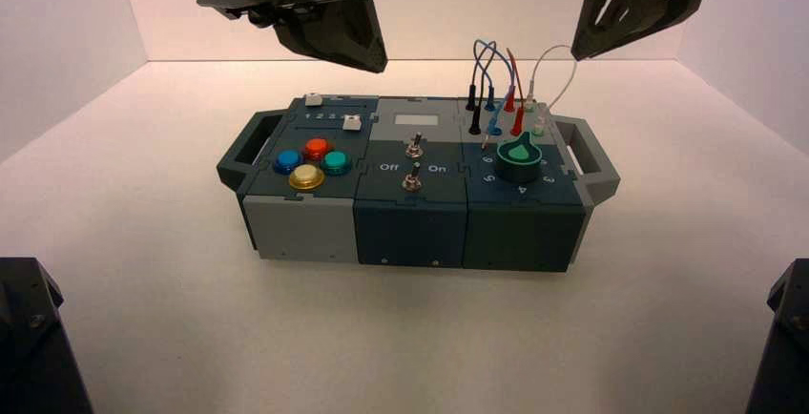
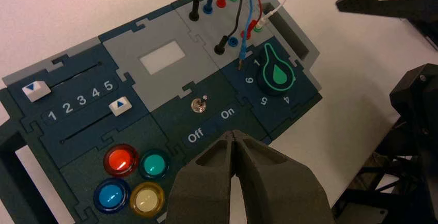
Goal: Pull the red wire.
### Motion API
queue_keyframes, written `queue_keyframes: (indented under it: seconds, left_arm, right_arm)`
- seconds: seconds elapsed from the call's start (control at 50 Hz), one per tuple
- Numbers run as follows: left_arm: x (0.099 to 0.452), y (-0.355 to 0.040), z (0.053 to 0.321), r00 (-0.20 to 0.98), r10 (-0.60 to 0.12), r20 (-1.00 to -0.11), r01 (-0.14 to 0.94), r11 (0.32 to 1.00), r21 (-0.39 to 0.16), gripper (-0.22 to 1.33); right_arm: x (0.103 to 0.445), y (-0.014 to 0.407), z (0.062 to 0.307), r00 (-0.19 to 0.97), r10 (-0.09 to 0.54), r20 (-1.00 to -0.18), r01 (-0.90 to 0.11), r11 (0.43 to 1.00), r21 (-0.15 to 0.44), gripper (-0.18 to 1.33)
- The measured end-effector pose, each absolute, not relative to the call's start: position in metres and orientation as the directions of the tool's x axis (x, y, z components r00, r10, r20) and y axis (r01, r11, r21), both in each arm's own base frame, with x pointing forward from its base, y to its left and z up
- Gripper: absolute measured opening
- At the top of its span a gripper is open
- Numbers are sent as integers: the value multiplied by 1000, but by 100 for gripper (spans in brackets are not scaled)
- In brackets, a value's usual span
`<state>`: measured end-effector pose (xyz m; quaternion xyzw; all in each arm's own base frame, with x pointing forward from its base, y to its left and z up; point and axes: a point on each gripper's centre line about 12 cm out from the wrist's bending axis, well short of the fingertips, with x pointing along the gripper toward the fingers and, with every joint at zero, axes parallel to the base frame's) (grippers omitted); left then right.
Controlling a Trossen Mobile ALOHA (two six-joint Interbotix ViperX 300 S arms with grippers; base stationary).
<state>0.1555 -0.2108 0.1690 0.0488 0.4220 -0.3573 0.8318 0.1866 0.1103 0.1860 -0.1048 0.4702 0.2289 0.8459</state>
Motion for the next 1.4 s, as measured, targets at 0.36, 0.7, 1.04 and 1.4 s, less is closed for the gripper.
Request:
queue_keyframes:
  seconds: [0.36,0.7,1.04,1.4]
  left_arm:
    - [157,-212,171,394,-559,-730,637,739,-222,-16]
    - [158,-214,173,397,-563,-724,639,737,-223,-16]
    - [158,-214,174,398,-564,-723,640,736,-222,-16]
    - [158,-214,181,410,-579,-705,643,731,-227,-16]
  right_arm:
    - [190,126,171,380,277,-883,-534,845,35,61]
    - [207,144,152,291,226,-930,-559,828,27,61]
    - [223,151,144,273,193,-943,-574,819,1,63]
    - [234,154,138,268,159,-950,-590,807,-31,63]
